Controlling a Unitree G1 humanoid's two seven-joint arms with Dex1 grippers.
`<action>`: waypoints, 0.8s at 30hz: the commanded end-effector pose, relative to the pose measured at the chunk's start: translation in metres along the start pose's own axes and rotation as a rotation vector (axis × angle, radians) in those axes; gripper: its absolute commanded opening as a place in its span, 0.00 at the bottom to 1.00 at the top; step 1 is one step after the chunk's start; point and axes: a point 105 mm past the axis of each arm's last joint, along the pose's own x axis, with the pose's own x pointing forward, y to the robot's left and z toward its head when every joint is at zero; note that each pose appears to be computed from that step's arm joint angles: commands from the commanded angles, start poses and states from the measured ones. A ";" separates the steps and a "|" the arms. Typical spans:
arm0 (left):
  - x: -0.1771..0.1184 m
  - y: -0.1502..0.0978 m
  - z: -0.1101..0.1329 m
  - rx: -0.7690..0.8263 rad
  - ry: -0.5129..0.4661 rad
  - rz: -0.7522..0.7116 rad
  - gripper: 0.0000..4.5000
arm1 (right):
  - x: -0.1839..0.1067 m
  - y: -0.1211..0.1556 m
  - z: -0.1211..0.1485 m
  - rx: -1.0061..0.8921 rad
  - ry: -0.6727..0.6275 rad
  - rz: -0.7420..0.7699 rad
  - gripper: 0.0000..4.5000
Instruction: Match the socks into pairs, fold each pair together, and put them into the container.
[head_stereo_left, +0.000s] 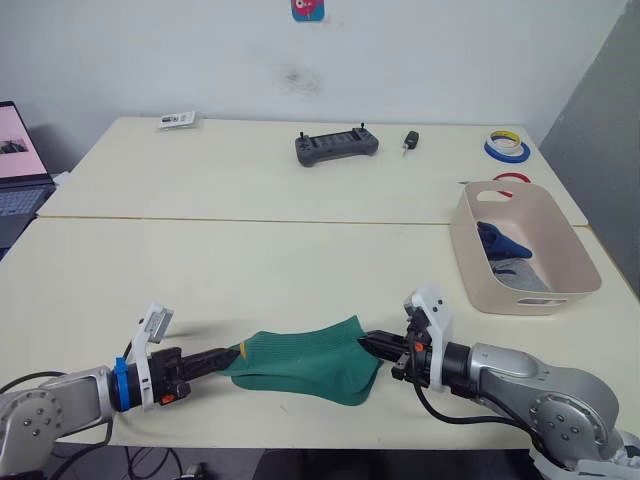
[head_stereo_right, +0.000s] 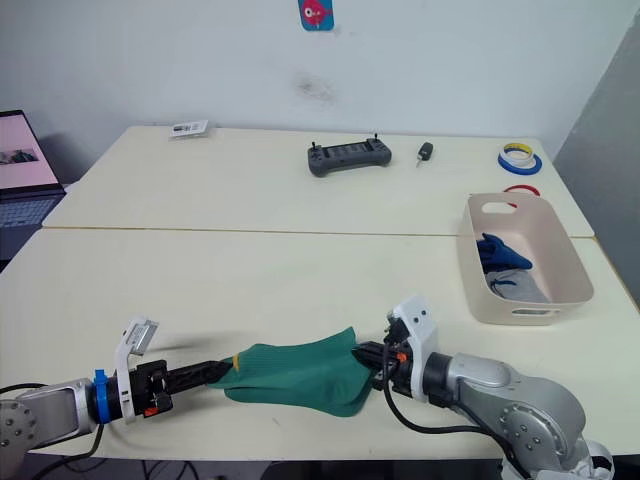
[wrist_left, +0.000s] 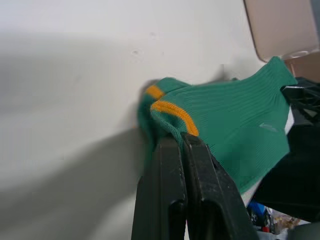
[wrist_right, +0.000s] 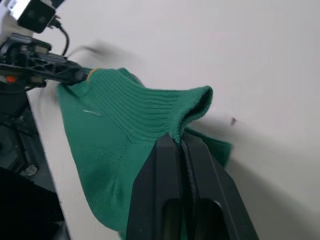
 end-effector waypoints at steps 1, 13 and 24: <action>0.002 0.001 -0.002 0.027 -0.005 -0.009 0.00 | 0.000 0.001 -0.001 -0.023 -0.007 0.002 0.01; 0.002 -0.024 0.018 0.147 -0.035 -0.098 0.00 | -0.009 0.010 -0.005 -0.050 -0.027 0.058 0.01; 0.003 -0.005 0.011 0.156 -0.010 -0.029 0.00 | -0.003 0.003 -0.012 -0.091 -0.006 0.007 0.01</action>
